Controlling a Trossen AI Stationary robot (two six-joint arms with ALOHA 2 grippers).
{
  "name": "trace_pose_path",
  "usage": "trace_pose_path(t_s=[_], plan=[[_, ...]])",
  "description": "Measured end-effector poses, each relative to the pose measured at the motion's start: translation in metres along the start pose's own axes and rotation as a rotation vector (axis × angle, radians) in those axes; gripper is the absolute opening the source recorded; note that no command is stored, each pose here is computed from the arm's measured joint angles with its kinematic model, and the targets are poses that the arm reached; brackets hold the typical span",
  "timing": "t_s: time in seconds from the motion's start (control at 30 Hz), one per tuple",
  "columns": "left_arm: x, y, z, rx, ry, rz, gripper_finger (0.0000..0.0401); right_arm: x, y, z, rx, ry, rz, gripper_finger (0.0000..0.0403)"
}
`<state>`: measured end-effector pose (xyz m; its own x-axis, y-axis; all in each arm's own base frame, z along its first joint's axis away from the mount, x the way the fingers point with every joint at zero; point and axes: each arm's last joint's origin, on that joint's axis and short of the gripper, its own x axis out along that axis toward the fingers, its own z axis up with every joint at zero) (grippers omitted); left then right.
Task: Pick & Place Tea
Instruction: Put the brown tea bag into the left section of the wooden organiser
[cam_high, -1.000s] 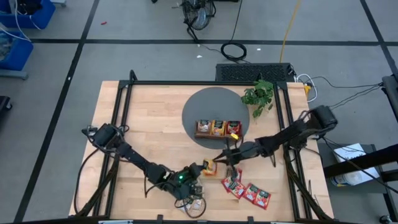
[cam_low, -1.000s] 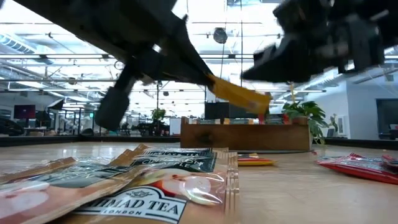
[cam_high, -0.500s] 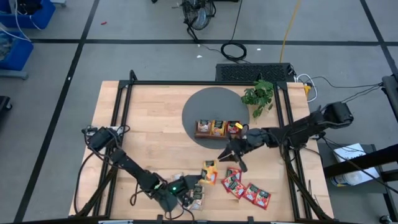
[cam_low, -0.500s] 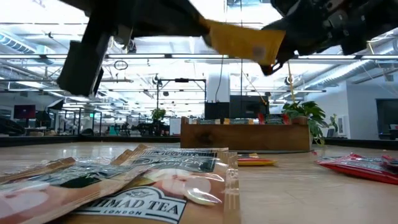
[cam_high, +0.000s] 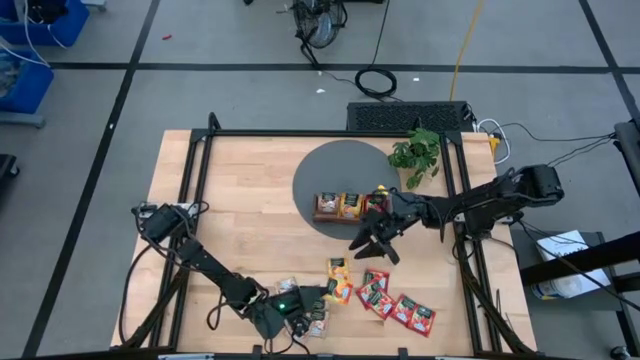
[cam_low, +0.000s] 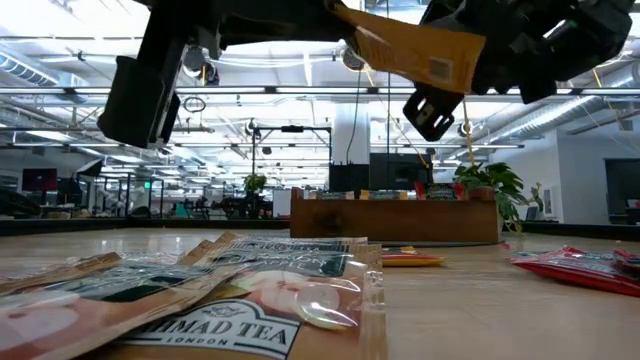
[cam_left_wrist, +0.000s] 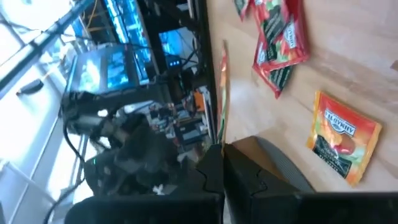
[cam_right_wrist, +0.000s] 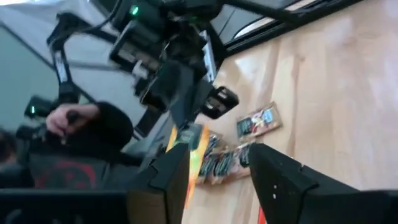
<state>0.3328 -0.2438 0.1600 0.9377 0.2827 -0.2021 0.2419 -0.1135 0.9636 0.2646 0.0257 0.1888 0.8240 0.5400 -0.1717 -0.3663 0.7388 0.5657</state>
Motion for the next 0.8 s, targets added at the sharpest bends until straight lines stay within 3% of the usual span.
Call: trace_pose_path(t_s=[0.23,0.43,0.8], plan=[[0.001,0.007,-0.001,0.087,0.002,0.045,0.0003,-0.003,-0.007,-0.001,0.146,0.058,0.051,0.0173],[0.013,0.017,-0.007,0.099,0.034,0.067,0.0002,0.004,-0.008,-0.011,0.198,0.115,0.070,0.0170],[0.032,0.027,-0.020,0.125,0.072,0.055,0.0003,0.012,0.001,-0.017,0.187,0.138,0.112,0.0169]])
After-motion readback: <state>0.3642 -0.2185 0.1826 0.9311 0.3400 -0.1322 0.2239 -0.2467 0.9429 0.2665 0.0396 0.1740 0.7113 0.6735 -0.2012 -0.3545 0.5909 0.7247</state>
